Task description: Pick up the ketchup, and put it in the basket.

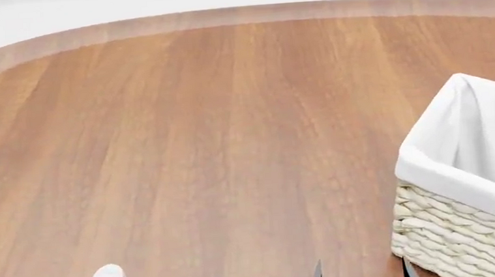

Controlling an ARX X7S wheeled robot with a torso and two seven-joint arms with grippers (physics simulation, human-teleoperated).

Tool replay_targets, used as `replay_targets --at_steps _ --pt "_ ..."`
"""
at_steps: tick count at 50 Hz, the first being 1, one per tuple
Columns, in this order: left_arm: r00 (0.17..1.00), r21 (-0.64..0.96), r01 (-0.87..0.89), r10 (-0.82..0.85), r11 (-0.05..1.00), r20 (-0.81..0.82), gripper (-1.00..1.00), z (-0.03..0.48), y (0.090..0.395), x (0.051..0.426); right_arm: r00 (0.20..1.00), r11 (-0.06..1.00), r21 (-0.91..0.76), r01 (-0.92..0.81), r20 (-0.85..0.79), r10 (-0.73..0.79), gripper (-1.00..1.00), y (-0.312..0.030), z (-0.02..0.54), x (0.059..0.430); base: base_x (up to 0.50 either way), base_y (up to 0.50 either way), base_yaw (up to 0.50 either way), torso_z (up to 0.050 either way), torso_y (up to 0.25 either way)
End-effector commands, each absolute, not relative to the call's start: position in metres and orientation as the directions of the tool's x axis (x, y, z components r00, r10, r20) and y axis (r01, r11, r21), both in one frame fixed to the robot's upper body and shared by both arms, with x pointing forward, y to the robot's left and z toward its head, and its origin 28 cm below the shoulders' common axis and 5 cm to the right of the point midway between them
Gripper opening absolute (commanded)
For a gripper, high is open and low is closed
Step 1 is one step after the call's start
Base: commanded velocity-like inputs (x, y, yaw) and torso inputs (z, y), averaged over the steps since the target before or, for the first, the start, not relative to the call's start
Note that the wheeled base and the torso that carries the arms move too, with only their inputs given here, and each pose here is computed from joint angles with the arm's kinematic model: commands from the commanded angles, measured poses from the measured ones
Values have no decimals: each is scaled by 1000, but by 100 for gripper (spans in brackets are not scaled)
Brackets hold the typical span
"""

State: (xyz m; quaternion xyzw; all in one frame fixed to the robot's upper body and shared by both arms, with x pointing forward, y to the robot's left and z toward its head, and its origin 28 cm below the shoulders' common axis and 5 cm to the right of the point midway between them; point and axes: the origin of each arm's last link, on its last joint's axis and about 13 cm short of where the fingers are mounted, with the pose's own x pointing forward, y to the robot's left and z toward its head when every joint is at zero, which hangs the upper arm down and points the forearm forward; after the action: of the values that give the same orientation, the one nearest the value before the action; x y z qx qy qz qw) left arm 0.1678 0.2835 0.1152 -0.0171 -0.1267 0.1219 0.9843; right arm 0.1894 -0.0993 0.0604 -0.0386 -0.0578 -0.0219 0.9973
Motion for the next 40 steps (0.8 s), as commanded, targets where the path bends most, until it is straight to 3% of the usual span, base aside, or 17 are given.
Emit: replay_targets --at_steps 1,8,24,33,40 --pt "935 -71 -242 252 968 249 100 117 285 168 993 997 -69 37 110 -30 100 -100 61 191 500 0 0 0 0" --pt "937 -67 -237 246 969 248 100 116 284 168 994 994 -89 55 101 -46 100 -99 60 191 458 0 0 0 0" --pt "939 -65 -232 241 970 244 100 115 284 169 995 994 -98 39 91 -30 100 -98 59 191 0 0 0 0 1" --pt "934 -90 -240 256 966 251 100 121 290 160 984 955 -238 -178 -34 175 100 -105 55 183 0 0 0 0 0" --pt "927 -99 -244 262 965 268 100 126 290 153 947 916 -242 -321 -94 307 100 -115 67 175 0 0 0 0 0"
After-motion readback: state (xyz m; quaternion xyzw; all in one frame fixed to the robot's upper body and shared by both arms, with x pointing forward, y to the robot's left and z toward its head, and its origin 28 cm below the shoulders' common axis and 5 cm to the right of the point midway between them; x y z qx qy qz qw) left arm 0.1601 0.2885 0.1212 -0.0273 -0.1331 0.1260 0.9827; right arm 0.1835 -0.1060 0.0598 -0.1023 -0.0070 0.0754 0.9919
